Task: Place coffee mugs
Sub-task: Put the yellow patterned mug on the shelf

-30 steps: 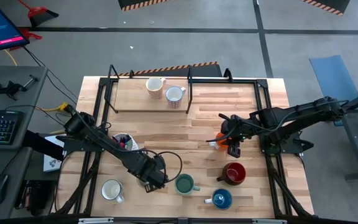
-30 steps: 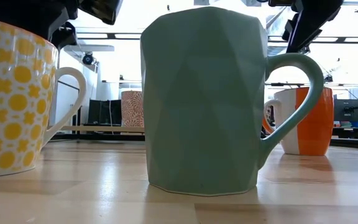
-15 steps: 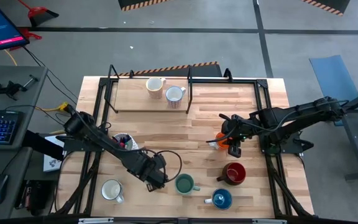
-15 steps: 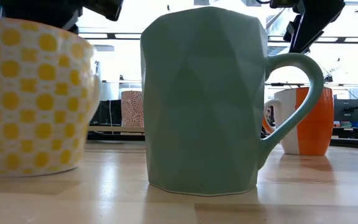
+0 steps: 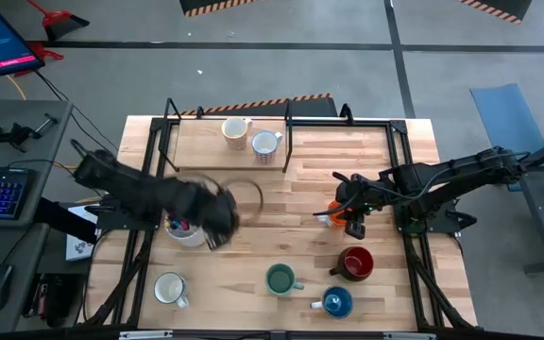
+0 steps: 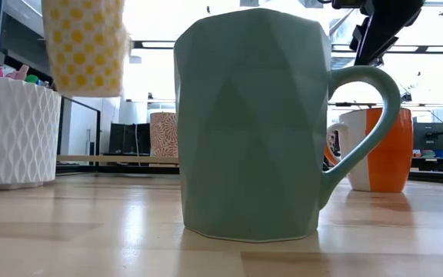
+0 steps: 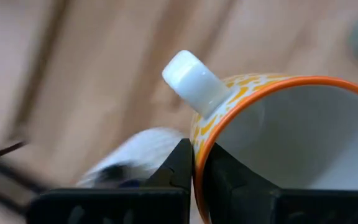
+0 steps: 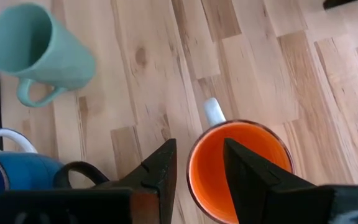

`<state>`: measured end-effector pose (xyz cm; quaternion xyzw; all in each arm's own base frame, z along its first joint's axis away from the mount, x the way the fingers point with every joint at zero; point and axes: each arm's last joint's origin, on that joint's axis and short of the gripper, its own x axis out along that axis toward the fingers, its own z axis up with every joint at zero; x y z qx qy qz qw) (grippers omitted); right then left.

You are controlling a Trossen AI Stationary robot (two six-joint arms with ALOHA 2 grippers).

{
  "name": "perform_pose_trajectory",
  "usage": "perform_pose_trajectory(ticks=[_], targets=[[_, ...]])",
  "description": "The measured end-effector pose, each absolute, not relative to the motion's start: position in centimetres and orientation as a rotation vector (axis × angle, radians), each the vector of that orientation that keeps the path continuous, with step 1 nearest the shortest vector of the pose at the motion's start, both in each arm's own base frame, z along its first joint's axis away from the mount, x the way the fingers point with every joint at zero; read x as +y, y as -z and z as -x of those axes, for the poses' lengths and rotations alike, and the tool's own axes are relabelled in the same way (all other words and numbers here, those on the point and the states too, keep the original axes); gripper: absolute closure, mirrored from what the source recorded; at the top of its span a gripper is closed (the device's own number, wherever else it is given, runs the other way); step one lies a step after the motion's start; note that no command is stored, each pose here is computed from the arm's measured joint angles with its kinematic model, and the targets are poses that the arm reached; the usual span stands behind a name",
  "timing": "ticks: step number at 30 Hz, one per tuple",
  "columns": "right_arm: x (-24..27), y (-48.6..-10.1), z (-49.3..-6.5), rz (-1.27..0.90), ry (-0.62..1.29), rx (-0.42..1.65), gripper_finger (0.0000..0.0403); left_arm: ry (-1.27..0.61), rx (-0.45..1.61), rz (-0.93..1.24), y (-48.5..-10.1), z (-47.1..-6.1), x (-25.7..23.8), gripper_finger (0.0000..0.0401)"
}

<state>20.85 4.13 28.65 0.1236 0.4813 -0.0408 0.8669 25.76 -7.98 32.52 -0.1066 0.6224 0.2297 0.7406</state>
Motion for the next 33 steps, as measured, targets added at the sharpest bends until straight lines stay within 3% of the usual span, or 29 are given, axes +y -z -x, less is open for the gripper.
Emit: perform_pose_trajectory(ticks=[8,15,33], targets=[[4.3,-29.1,-21.5,-0.275,0.065,0.926,0.0292,-0.631,1.305,0.246,-35.7,-23.0,0.3,0.0395],[4.3,-29.3,-21.7,-0.280,0.060,0.903,0.0292,-0.744,1.324,0.276,-36.1,-21.7,6.4,0.0395],[4.2,-29.4,-21.8,-0.281,0.123,0.870,0.0292,-0.796,1.313,0.494,-31.5,-19.8,18.5,0.0395]])
